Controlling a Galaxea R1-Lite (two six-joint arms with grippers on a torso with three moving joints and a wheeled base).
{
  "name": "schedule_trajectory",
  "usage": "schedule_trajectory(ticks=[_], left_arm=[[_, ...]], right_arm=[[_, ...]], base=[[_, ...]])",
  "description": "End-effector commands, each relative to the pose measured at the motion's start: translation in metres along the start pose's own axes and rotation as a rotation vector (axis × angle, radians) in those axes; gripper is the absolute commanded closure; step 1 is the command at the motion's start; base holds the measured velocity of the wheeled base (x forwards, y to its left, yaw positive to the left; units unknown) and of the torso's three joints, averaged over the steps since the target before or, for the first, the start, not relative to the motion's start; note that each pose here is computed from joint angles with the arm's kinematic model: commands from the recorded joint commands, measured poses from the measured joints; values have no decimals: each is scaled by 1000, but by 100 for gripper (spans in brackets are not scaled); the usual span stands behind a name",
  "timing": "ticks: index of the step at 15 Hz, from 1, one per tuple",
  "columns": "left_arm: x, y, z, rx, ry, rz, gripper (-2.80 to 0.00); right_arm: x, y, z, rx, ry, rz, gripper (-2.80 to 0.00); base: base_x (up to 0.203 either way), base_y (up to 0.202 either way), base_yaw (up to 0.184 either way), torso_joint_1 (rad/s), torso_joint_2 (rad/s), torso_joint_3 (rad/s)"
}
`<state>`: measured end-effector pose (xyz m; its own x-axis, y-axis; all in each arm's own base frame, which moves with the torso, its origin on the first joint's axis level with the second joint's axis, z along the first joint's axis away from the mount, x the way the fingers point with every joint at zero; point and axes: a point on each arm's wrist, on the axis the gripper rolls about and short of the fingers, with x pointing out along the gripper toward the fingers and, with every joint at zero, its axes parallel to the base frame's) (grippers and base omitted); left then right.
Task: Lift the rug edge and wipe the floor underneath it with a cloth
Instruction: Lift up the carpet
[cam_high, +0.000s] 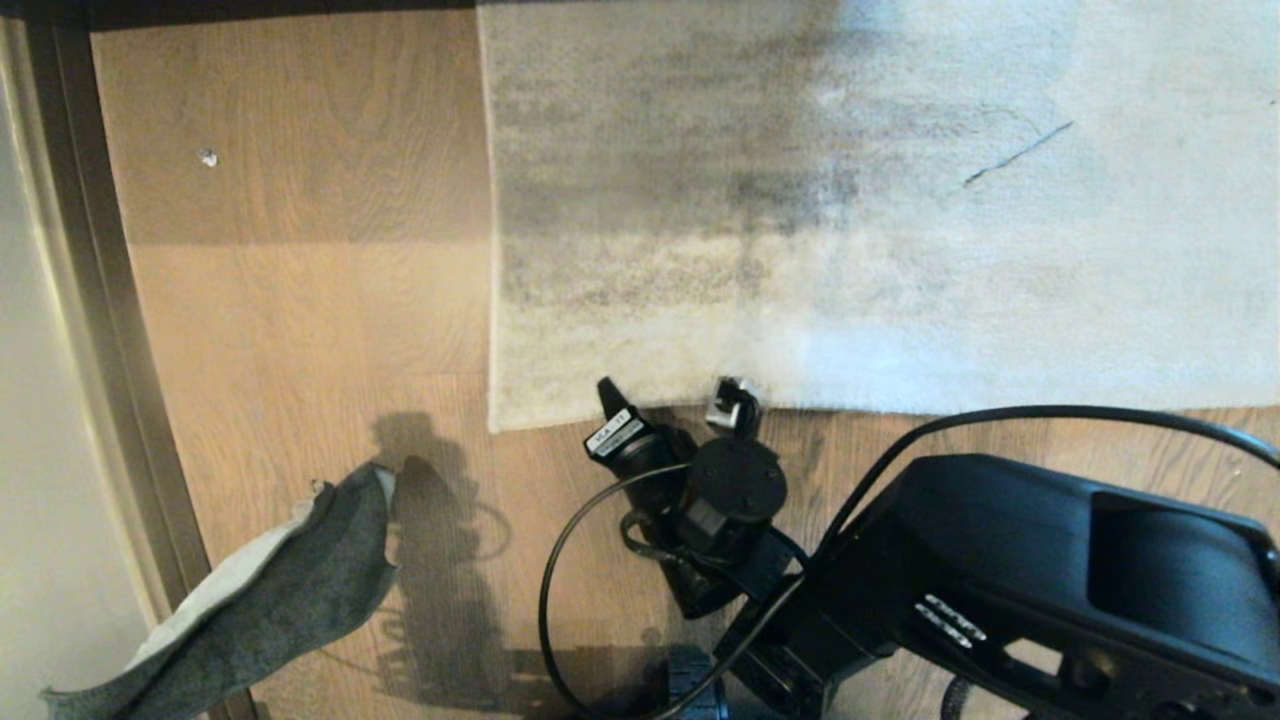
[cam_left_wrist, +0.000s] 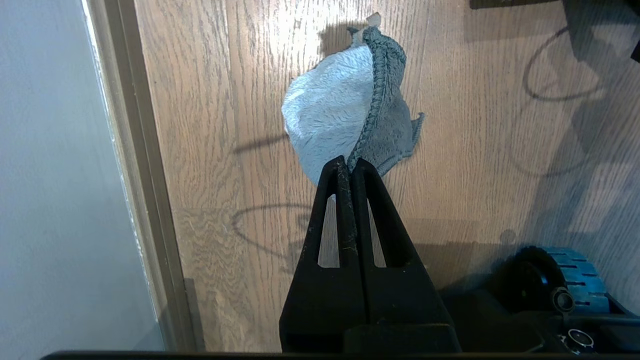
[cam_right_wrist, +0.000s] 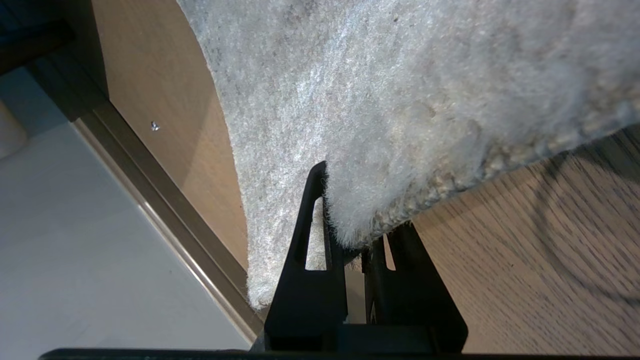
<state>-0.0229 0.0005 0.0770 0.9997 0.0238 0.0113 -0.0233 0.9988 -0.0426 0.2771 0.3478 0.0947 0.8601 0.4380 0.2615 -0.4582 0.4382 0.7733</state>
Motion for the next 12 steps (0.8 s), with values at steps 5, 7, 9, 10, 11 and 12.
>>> schedule_trajectory(ticks=[5, 7, 9, 10, 11, 12], left_arm=[[0, 0, 0, -1, -1, 1, 0], [0, 0, 0, -1, -1, 1, 0], [0, 0, 0, -1, -1, 1, 0], [0, 0, 0, -1, -1, 1, 0], [0, 0, 0, -1, -1, 1, 0], [0, 0, 0, -1, -1, 1, 0]], right_arm=[[-3, 27, 35, 52, -82, 60, 0], [-3, 31, 45, 59, -101, 70, 0], [-2, 35, 53, 76, -123, 75, 0], [-1, 37, 59, 96, -145, 71, 0], [-2, 38, 64, 108, -155, 70, 0], [-3, 39, 67, 113, -157, 67, 0]], base=[[0, 0, 0, 0, 0, 0], [0, 0, 0, 0, 0, 0], [0, 0, 0, 0, 0, 0], [0, 0, 0, 0, 0, 0], [0, 0, 0, 0, 0, 0], [0, 0, 0, 0, 0, 0]])
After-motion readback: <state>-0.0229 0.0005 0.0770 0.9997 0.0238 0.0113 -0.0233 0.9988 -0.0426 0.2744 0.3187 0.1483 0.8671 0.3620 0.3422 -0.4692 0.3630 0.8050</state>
